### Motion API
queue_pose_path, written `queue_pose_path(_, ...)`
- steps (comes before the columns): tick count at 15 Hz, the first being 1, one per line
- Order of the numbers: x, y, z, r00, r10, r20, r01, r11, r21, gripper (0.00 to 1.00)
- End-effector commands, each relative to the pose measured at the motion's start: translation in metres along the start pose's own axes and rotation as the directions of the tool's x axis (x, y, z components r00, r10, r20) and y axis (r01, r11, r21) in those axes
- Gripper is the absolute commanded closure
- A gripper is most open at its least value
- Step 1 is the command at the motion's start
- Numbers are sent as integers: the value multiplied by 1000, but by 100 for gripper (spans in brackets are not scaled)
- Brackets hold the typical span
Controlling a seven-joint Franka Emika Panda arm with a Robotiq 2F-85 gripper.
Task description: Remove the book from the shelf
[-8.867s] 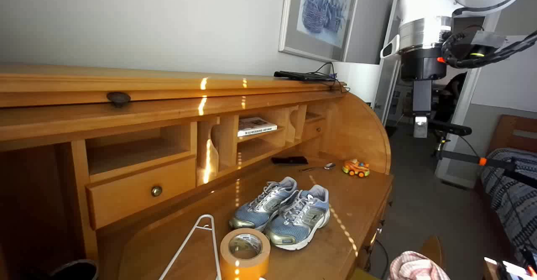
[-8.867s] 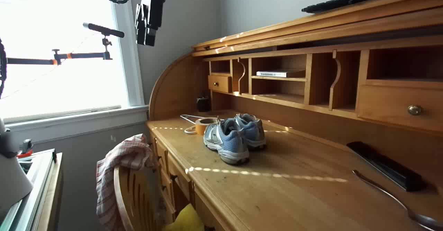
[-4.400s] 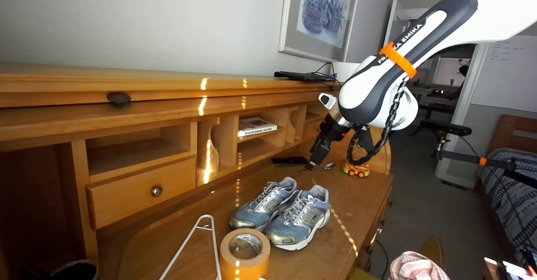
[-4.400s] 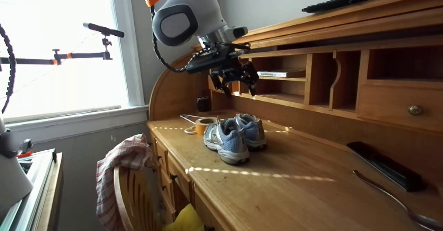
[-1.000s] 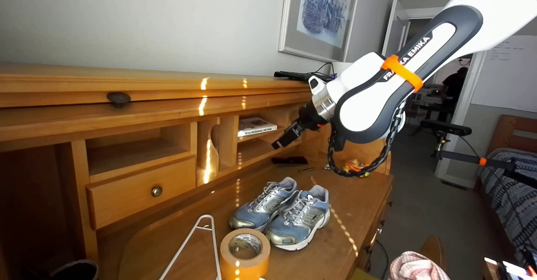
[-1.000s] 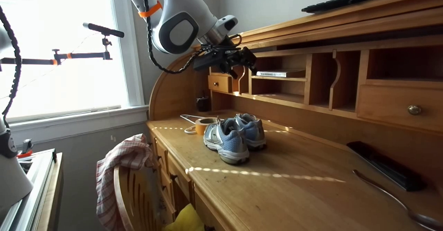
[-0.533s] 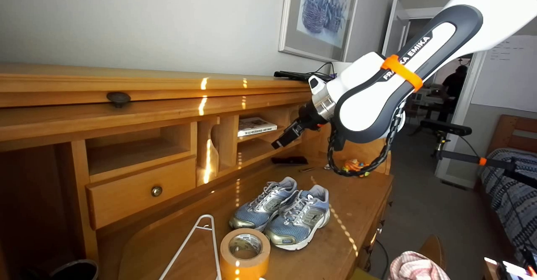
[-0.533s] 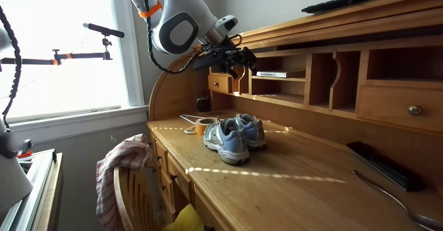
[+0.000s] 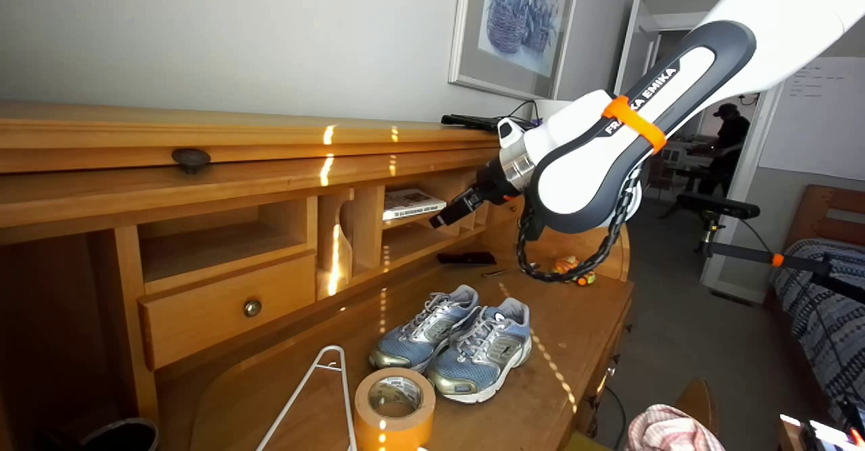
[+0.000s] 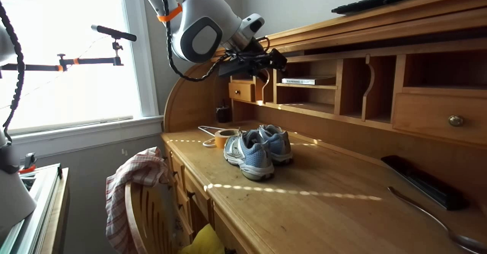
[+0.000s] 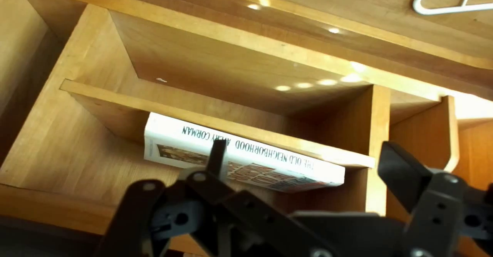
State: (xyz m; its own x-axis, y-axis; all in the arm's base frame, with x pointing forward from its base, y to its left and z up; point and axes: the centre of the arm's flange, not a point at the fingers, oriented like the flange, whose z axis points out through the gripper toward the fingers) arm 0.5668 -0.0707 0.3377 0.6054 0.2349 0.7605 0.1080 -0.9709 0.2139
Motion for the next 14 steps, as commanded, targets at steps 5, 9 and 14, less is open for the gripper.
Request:
queue_pose_path(5,-3,22,7,988,44,-146,-43,999,10,0)
queue_pose_path(9,-12,33,11,981,82,-178,-81,997,15,0)
queue_pose_path(14,-18,44,17,971,123,-206,-116,992,46,0)
